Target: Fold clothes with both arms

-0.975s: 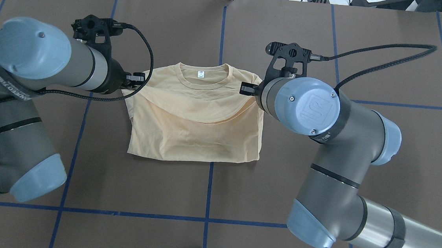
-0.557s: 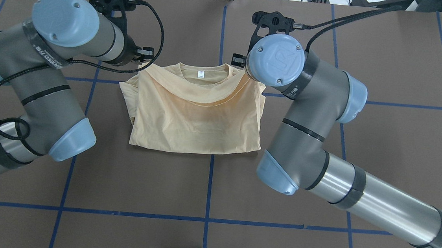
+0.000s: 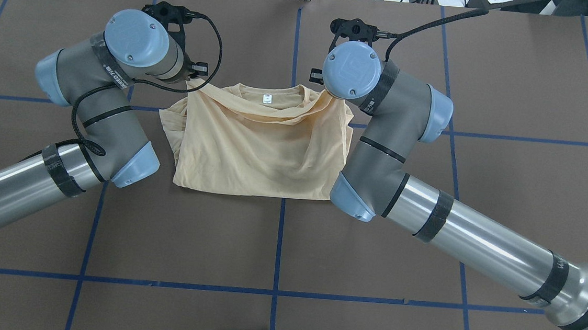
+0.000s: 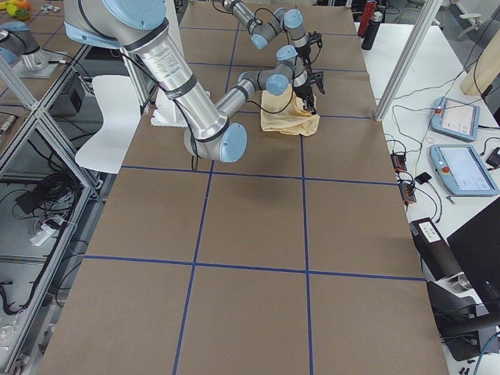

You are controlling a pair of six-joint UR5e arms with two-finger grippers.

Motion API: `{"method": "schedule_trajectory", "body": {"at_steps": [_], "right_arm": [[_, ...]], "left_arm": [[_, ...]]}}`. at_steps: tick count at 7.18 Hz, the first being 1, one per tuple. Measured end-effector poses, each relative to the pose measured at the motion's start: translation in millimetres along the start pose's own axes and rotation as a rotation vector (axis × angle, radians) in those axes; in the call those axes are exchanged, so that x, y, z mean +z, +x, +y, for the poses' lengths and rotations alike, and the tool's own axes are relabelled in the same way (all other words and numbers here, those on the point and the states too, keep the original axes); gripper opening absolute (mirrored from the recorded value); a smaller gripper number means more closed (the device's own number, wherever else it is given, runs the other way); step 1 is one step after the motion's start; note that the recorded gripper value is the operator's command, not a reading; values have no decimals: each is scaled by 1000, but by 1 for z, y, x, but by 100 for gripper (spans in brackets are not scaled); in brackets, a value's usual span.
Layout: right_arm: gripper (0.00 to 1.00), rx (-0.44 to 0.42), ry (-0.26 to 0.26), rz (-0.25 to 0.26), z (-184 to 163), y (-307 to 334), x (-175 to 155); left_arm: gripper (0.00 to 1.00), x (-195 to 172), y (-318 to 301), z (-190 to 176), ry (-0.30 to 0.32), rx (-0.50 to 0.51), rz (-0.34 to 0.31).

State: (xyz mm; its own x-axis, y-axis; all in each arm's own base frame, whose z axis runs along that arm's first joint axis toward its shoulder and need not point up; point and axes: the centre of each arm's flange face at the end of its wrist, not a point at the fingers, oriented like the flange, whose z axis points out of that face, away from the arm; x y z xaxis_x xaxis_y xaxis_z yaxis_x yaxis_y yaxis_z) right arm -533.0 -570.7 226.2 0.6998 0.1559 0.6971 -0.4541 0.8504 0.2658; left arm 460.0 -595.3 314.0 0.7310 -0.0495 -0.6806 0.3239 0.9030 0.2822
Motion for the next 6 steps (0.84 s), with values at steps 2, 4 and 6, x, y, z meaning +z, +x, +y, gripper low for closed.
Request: {"method": "schedule_trajectory", "body": {"at_steps": [2,4,6], "right_arm": [[0,-20,-10,10,-5,12,11],[0,-31,-12,21,-14,24,15],[99,-31,-19,22,-21,29,15]], "left_arm": [[0,13,-11,-1,1,78,-12],[0,15,-19,-1,1,98,-16],[99,12,-24,-3,5,114,-14]]}}
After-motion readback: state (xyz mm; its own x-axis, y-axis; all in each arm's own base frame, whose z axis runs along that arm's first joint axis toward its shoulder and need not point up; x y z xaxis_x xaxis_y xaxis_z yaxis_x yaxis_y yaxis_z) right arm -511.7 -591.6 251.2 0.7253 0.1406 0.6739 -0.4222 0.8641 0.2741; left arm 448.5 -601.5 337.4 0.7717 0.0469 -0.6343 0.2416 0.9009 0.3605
